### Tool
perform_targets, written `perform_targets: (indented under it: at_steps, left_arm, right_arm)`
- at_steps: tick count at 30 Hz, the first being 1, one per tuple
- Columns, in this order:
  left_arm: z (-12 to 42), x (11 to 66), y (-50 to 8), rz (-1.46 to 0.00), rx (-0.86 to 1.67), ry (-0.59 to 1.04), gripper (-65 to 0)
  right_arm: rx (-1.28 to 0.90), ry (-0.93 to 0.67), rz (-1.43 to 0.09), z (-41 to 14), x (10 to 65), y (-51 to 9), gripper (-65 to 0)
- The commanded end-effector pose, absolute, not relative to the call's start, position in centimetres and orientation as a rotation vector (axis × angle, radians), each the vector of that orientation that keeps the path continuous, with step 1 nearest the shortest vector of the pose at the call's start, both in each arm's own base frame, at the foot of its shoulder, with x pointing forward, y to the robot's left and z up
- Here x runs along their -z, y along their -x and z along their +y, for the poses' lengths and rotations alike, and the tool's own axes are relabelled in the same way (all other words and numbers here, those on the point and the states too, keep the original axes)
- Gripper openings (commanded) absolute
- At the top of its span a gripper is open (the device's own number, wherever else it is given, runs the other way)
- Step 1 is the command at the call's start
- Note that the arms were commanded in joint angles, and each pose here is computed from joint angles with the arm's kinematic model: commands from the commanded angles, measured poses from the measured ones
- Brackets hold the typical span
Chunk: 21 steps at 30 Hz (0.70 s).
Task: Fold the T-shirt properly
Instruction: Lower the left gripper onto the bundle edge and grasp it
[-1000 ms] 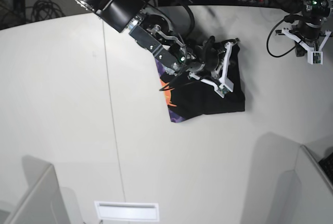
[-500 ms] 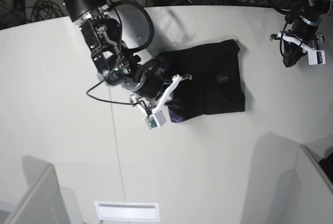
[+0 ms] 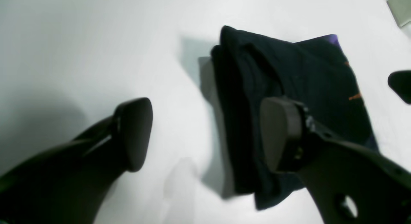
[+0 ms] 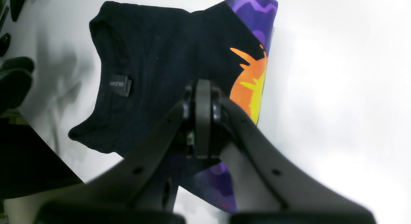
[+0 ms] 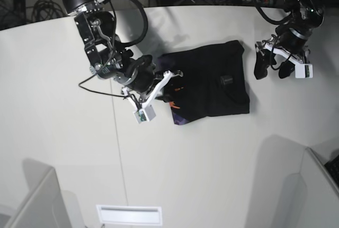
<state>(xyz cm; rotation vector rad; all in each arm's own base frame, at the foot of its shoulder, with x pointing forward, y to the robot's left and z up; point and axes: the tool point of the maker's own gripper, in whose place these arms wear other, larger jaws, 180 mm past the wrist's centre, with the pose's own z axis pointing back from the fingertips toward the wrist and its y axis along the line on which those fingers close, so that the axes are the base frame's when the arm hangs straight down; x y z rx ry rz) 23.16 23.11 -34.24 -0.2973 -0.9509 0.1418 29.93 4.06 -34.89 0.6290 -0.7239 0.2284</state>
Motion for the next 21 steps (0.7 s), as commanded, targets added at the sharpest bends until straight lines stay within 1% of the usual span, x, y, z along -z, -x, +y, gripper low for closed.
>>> perform_targets:
  at_steps: [1,8,14,21]
  left_arm:
    - [22.5,33.6,-24.0,-0.983,-0.133,0.331,-14.6]
    - [22.4,37.8,-24.9,-0.89,-0.26,0.395,-14.6]
    - [19.9,38.2,-25.8,-0.869,-0.215,0.447,-14.8]
    - [19.7,38.1,-26.4,-0.875,-0.213,0.455,-14.8]
  right_arm:
    - [-0.238,-0.657,-0.771,4.5,33.3,-30.6,-65.0]
    - [-0.225,-0.656,-0.756,4.4,33.9,-30.1,-65.0]
    - [-0.223,-0.657,-0.747,4.4,34.2,-29.8,-65.0]
    - [-0.234,-0.64,-0.743,3.8,34.5,-29.7,-65.0]
